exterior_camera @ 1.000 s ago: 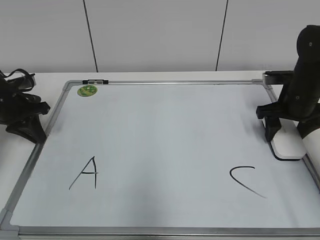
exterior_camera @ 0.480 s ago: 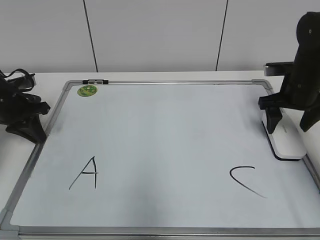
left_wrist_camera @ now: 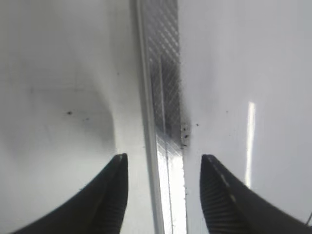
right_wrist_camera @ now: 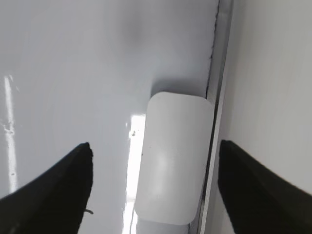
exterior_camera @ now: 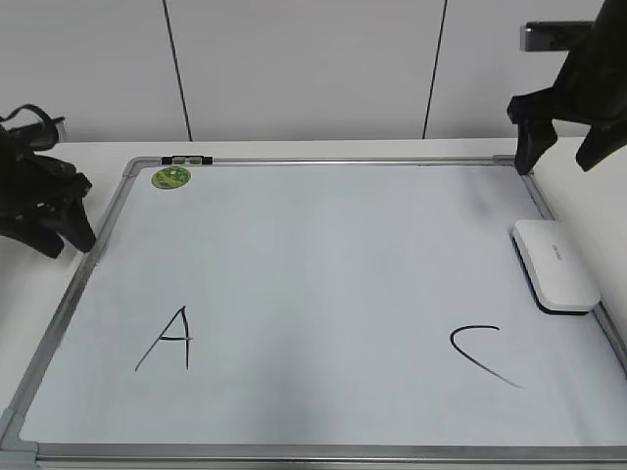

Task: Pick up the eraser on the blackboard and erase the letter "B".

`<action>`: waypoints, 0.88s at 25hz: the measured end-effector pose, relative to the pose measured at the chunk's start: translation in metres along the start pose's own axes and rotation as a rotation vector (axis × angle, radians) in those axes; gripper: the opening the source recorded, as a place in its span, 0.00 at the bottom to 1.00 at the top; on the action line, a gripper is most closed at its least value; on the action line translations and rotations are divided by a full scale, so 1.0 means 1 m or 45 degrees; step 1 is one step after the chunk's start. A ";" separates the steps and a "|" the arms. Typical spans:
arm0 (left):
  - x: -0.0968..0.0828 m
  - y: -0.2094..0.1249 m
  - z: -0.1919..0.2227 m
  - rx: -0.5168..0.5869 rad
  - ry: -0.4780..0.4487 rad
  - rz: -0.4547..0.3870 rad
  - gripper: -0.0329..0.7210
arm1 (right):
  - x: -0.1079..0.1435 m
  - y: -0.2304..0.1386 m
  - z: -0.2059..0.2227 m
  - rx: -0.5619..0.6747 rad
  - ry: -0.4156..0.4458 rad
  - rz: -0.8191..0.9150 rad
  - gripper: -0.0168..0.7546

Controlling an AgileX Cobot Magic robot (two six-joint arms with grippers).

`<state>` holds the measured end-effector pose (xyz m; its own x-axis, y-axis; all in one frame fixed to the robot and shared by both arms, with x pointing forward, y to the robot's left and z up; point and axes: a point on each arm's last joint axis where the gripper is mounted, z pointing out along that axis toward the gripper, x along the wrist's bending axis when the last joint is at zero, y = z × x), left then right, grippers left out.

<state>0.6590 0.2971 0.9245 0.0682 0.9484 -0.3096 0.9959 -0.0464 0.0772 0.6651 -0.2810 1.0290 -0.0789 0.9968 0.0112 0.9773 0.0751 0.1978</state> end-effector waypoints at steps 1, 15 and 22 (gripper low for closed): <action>-0.003 0.001 -0.008 -0.005 -0.002 0.005 0.54 | 0.000 0.001 -0.008 -0.029 0.004 -0.009 0.79; -0.057 -0.046 -0.170 -0.338 0.097 0.020 0.56 | 0.015 -0.056 -0.146 -0.390 0.111 -0.083 0.78; -0.092 -0.150 -0.240 -0.577 0.141 0.101 0.56 | 0.018 -0.125 -0.182 -0.457 0.108 -0.098 0.78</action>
<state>0.4892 0.2921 1.1693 0.1115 0.9763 -0.1853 0.8600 -0.0014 0.5102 0.5062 -0.2771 1.1832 -0.1802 0.9817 0.0609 0.8380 0.1208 0.5321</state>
